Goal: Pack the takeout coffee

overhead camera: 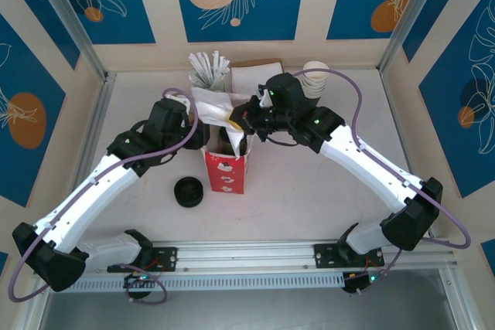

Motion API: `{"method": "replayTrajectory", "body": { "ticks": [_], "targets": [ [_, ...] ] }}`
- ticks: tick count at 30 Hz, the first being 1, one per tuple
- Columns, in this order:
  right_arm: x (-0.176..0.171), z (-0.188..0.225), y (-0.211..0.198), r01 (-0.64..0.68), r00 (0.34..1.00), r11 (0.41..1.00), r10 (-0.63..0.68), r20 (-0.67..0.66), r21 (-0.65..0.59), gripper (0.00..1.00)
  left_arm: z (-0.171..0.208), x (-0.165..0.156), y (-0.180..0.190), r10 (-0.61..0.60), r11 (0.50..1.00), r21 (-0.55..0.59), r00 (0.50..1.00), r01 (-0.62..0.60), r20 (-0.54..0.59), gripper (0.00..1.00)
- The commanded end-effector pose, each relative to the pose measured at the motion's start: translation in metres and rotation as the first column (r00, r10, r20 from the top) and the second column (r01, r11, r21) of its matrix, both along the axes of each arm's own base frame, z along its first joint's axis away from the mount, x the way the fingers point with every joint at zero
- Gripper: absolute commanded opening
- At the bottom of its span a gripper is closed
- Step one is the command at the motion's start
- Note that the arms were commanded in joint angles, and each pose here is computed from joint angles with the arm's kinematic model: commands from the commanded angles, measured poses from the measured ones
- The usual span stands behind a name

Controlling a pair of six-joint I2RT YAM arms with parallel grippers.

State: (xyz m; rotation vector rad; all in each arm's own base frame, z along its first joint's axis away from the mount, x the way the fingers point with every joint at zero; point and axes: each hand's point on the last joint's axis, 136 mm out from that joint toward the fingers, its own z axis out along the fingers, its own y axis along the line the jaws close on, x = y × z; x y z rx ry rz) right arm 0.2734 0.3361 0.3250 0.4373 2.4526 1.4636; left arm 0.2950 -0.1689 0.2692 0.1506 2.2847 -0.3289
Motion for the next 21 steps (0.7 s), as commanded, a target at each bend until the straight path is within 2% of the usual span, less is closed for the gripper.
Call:
{"method": "replayTrajectory", "body": {
  "ticks": [1,8,12,16,21],
  "targets": [
    [-0.001,-0.007,-0.012,0.046,0.997,0.993,-0.038,0.069,-0.112,0.00,0.006,0.002,0.000,0.007,0.999,-0.043,1.000,-0.006,0.017,0.63],
    [0.002,-0.033,-0.023,0.106,0.988,0.940,-0.063,0.141,-0.324,0.00,-0.003,0.001,0.000,0.006,0.999,-0.040,1.000,-0.006,-0.001,0.62],
    [0.004,-0.044,-0.021,0.116,0.985,0.908,-0.052,0.167,-0.403,0.00,-0.007,0.001,0.000,0.006,0.999,-0.035,1.000,-0.006,-0.007,0.62],
    [0.008,-0.055,-0.021,0.125,0.982,0.857,-0.035,0.186,-0.500,0.00,-0.011,-0.001,0.000,0.004,0.999,-0.033,1.000,-0.004,-0.017,0.61],
    [0.014,-0.070,-0.018,0.132,0.980,0.824,-0.026,0.197,-0.550,0.00,-0.010,-0.004,0.003,0.011,0.999,-0.040,1.000,-0.012,-0.017,0.62]
  ]
}}
